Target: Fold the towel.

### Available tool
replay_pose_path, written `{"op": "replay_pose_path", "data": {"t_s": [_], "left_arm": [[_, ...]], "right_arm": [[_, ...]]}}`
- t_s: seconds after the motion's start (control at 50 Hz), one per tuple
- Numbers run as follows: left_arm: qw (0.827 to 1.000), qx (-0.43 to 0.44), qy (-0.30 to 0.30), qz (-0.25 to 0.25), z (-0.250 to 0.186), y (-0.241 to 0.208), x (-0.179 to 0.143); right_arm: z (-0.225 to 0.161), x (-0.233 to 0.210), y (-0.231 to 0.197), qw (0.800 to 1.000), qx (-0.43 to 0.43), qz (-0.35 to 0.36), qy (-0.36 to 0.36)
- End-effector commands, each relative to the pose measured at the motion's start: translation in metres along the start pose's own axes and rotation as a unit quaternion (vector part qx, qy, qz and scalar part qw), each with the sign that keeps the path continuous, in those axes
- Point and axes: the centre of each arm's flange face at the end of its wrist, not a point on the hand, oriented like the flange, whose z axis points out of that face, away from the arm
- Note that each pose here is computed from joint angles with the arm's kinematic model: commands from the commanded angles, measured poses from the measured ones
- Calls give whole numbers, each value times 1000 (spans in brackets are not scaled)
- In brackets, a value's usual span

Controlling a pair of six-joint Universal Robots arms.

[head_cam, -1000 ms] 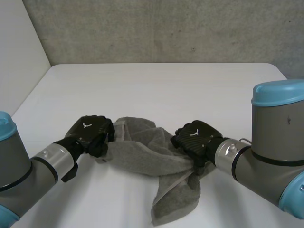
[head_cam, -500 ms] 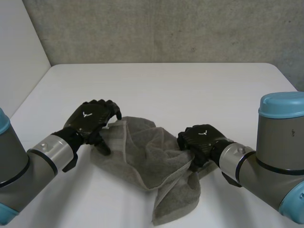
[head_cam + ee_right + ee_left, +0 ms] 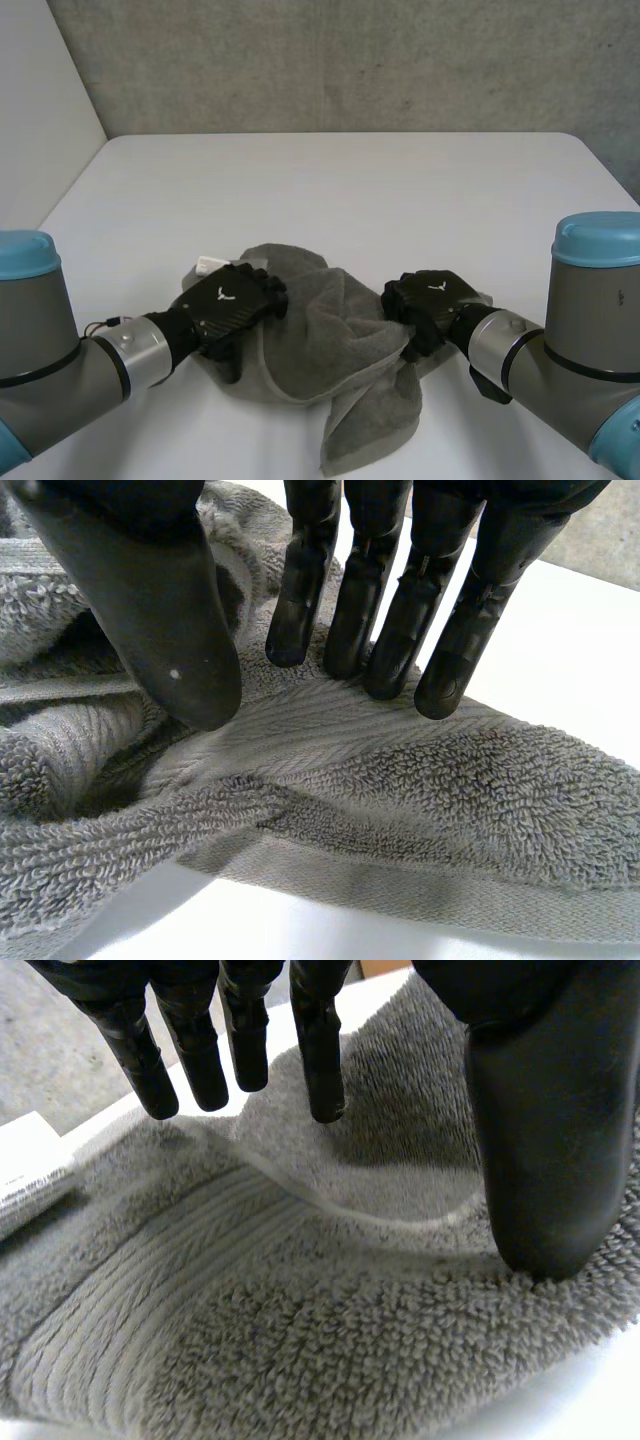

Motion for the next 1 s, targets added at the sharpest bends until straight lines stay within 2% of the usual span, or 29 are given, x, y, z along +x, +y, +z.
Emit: {"op": "replay_pose_path", "data": {"t_s": [0.02, 0.16, 0.36, 0.68, 1.0], "left_arm": [[999, -19, 1, 37, 7, 10, -3], [999, -24, -2, 44, 12, 13, -6], [996, -54, -57, 51, 14, 18, -19], [995, -57, -61, 51, 16, 18, -23], [992, -68, -73, 82, 16, 20, -27]], "right_arm": [[0, -2, 0, 1000, 0, -2, -3], [0, -3, 1, 1000, -1, -3, -4], [1, -4, 2, 1000, -2, -5, -6], [1, -6, 3, 1000, -3, -8, -16], [0, -6, 4, 1000, -5, -7, -17]]}}
